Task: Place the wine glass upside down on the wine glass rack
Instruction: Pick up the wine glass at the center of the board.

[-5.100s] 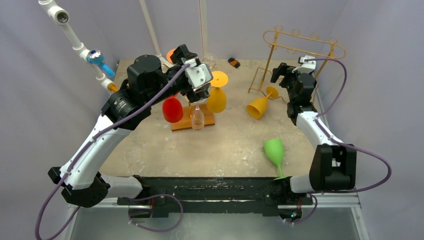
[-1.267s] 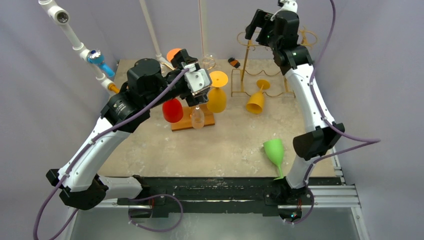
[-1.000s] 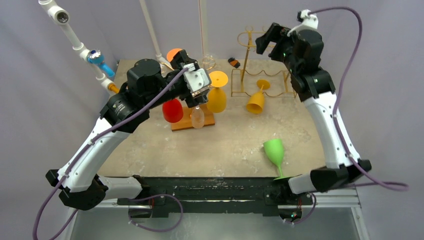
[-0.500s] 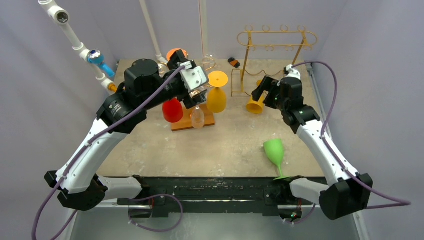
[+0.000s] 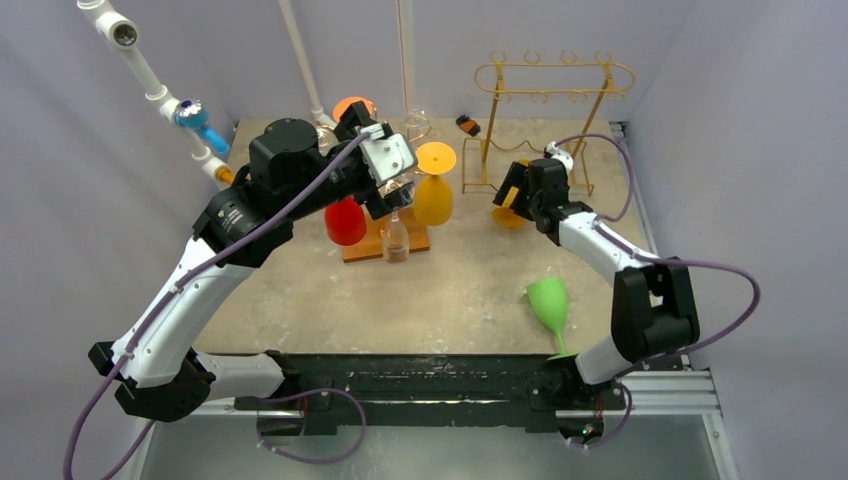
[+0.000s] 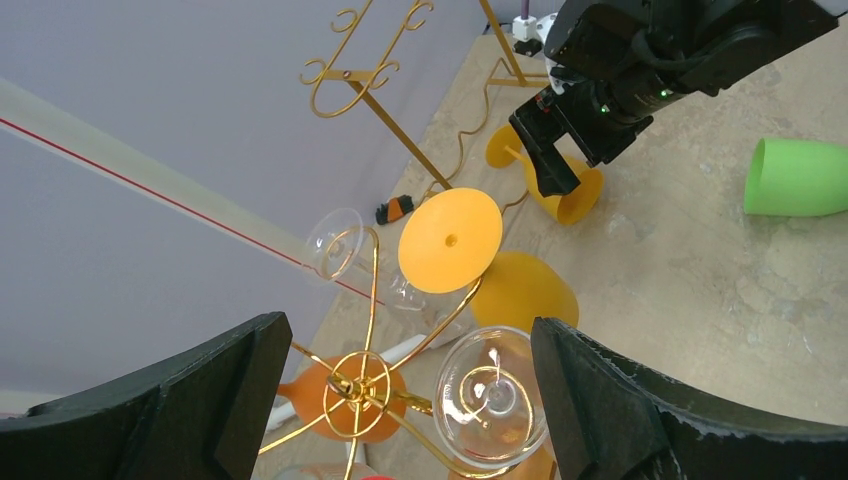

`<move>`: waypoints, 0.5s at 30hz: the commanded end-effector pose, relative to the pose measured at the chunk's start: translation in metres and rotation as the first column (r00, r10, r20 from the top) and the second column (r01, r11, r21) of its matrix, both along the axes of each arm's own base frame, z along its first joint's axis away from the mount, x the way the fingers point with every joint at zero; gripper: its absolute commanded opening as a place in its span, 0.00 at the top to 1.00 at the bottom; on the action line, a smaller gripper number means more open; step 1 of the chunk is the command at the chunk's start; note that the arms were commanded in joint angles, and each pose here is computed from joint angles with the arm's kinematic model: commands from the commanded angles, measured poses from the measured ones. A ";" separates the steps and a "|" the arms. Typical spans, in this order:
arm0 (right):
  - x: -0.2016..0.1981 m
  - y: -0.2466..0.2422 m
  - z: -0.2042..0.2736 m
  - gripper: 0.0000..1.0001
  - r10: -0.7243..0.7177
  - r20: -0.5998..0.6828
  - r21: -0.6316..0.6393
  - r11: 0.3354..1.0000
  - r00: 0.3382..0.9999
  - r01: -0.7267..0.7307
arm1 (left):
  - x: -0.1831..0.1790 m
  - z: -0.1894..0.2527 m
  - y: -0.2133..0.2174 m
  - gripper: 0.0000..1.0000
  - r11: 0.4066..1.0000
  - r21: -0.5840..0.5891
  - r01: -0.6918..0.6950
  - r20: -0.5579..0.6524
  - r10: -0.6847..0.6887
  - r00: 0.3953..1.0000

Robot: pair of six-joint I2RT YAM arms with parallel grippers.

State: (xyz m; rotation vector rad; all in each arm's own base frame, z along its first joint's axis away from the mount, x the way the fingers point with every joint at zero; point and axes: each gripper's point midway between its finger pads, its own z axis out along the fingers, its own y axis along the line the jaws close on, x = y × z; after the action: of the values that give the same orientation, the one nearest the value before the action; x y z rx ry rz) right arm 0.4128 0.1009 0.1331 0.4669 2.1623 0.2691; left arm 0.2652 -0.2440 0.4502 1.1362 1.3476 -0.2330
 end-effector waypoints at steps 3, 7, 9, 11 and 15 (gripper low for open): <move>0.038 -0.017 0.002 0.01 -0.105 0.105 0.015 0.994 0.989 0.104 | -0.005 0.002 0.009 0.01 1.000 -0.013 -0.024 -0.011 0.024 1.000; 0.048 -0.019 -0.017 0.01 -0.118 0.067 -0.016 0.993 0.991 0.120 | -0.006 -0.001 0.006 0.01 1.000 -0.012 -0.013 -0.020 0.012 1.000; 0.050 -0.017 -0.026 0.01 -0.116 0.049 -0.019 0.993 0.992 0.117 | -0.007 -0.001 0.006 0.01 1.000 -0.014 -0.009 -0.020 0.009 1.000; 0.050 -0.016 -0.035 0.01 -0.116 0.028 -0.016 0.993 0.993 0.116 | -0.007 0.001 0.006 0.01 1.000 -0.019 -0.005 -0.018 0.005 1.000; 0.045 -0.013 -0.054 0.06 -0.107 -0.015 -0.009 0.994 0.994 0.107 | -0.008 0.003 0.006 0.01 1.000 -0.025 -0.003 -0.013 0.003 1.000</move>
State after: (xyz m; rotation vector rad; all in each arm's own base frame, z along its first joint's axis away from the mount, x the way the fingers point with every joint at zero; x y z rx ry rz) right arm 0.4449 0.0845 0.0663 0.5573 2.2028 0.1666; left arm 0.2634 -0.2450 0.4470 1.1474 1.3494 -0.2427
